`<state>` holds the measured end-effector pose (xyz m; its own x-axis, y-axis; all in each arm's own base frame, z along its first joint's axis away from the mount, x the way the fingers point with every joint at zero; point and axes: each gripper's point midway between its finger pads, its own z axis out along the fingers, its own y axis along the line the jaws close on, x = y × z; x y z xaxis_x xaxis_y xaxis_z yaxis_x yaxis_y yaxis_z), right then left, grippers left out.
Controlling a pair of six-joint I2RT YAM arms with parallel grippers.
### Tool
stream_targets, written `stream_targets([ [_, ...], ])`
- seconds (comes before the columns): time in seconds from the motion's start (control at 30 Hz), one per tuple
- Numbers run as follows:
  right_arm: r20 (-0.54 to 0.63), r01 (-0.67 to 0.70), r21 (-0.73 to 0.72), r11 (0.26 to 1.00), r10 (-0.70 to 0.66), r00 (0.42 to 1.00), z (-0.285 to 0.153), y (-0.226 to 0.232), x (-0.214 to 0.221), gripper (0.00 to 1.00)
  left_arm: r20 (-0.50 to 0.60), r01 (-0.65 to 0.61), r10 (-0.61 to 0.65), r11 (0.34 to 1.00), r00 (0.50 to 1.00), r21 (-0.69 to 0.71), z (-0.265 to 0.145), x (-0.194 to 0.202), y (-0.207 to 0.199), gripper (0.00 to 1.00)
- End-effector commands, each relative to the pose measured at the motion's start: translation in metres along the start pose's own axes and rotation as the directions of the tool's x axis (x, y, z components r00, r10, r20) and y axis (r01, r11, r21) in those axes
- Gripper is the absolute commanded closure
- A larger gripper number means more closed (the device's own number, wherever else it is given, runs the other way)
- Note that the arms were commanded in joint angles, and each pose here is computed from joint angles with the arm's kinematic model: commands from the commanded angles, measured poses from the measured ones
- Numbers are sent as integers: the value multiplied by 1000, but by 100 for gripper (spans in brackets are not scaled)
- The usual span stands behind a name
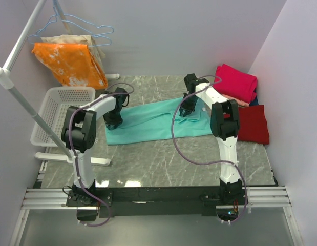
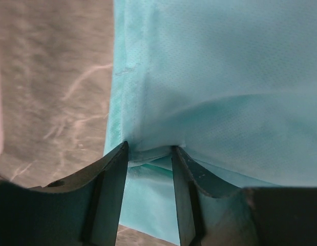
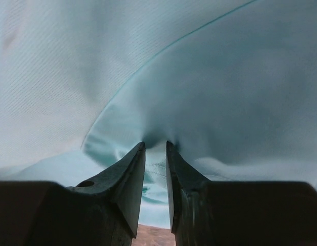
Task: Fold and stack the t-shirts
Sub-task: Fold the tshirt
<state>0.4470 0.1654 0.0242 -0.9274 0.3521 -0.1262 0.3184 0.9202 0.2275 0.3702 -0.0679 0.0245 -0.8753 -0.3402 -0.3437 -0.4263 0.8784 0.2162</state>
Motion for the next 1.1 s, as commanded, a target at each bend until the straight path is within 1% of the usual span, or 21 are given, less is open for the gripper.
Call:
stream_targets([
  [0.0,-22,-35,29,999,36,999,3,-10,-3,70,52,64,-61,996,997,-62,-13,-12,29,54],
  [0.13,-11,-35,22,999,35,999,-2,-10,-7,73,76,66,-63,997,995,-44,-21,-24,27,54],
  [0.27,95,-29,-19,999,31,995,-26,-2,-25,73,116,68,-69,998,991,15,-38,-38,21,54],
  [0.3,133,-34,-30,999,38,990,-40,1,-30,73,127,63,-66,998,990,27,-42,-41,20,54],
  [0.4,197,-39,-16,999,41,980,-62,-4,-40,69,152,49,-59,997,987,68,-53,-49,17,54],
  [0.43,201,-43,-3,999,43,979,-66,-7,-40,67,160,43,-56,995,986,85,-55,-51,14,54],
  [0.53,199,-35,27,999,29,980,-70,-14,-36,66,158,9,-31,991,987,137,-59,-54,5,54],
  [0.63,152,-16,71,997,5,988,-62,-24,-21,67,135,-5,-17,987,991,159,-55,-51,-4,55],
  [0.77,121,36,75,997,-44,992,-58,-22,2,70,109,-19,-2,982,994,187,-48,-47,-14,56],
  [0.8,127,45,69,997,-54,990,-63,-20,5,70,106,-18,-2,982,994,189,-47,-46,-14,56],
  [0.9,102,66,83,994,-74,992,-59,-20,23,76,93,-23,4,980,996,197,-43,-44,-18,56],
  [1.0,90,65,91,994,-73,993,-51,-22,33,89,87,-25,8,979,996,202,-41,-44,-21,56],
  [1.03,83,63,94,994,-71,994,-49,-24,35,95,88,-26,9,979,996,202,-41,-44,-21,56],
  [1.07,77,63,97,993,-71,994,-47,-24,37,97,85,-27,10,979,996,204,-40,-44,-22,56],
])
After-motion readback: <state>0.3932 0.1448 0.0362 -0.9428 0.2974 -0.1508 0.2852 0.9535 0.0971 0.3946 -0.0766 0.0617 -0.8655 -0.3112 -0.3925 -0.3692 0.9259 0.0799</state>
